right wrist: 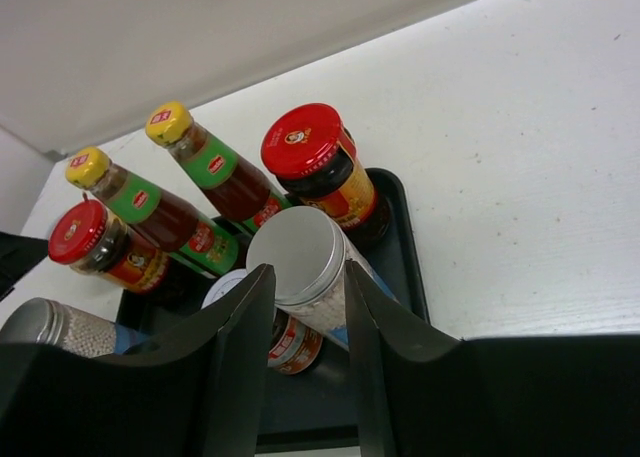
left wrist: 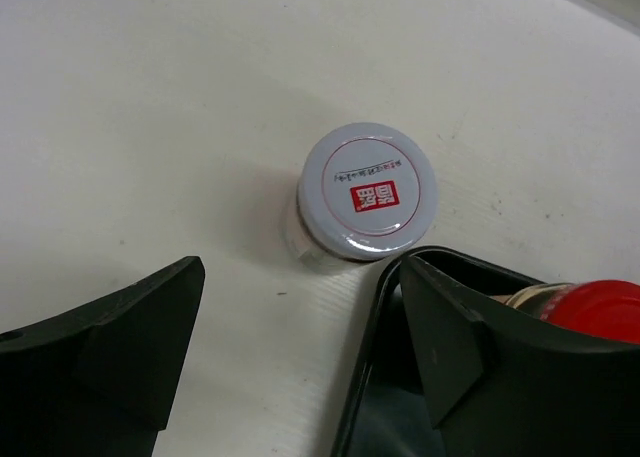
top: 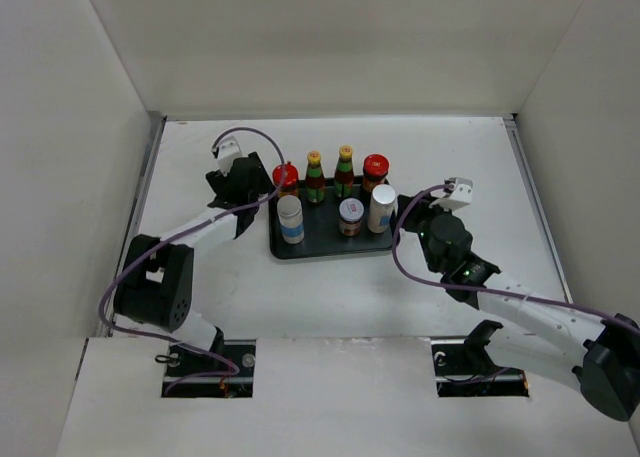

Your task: Organize the condiment bottles

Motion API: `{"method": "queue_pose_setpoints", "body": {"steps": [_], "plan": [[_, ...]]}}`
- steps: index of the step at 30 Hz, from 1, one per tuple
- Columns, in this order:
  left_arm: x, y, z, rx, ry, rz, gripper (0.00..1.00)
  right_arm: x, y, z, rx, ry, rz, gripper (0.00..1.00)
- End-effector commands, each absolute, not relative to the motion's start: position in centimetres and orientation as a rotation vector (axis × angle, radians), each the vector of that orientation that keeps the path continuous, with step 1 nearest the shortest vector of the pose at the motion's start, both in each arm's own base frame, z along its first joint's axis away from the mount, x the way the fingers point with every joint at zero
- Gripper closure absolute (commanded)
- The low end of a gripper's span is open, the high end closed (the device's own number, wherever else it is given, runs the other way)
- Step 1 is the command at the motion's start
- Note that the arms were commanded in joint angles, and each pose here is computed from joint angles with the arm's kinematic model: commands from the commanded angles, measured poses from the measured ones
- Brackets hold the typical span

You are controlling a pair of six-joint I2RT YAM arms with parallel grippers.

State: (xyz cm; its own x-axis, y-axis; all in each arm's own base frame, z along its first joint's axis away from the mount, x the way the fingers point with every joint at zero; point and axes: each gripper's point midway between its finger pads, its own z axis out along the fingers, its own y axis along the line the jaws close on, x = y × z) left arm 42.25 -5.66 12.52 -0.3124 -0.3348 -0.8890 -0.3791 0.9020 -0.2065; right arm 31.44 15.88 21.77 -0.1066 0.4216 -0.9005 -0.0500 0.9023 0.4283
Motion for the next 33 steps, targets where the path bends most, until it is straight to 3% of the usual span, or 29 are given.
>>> {"method": "queue_pose_setpoints", "body": {"steps": [1,11,14,19,23,25,33], "plan": [[45.8,-6.7,16.5,-0.517,1.821,-0.049,0.21,31.6,16.7,23.3,0.298,1.587,0.470,0.58],[49.3,-7.5,14.4,-0.478,1.870,-0.047,0.22,31.4,17.0,23.8,0.280,1.569,0.501,0.55],[49.6,-7.6,13.4,-0.473,1.894,-0.033,0.28,31.4,17.0,23.8,0.282,1.568,0.505,0.54],[48.7,-6.8,12.4,-0.502,1.903,0.006,0.47,31.3,17.0,23.9,0.281,1.567,0.505,0.53],[47.8,-6.0,12.4,-0.501,1.908,0.038,0.52,31.4,17.0,23.9,0.278,1.566,0.502,0.52],[47.2,-5.3,12.1,-0.519,1.909,0.042,0.59,31.3,17.0,24.0,0.277,1.565,0.502,0.52],[44.9,-3.8,11.6,-0.538,1.928,0.069,0.59,31.2,16.9,24.2,0.276,1.560,0.506,0.49]]}}
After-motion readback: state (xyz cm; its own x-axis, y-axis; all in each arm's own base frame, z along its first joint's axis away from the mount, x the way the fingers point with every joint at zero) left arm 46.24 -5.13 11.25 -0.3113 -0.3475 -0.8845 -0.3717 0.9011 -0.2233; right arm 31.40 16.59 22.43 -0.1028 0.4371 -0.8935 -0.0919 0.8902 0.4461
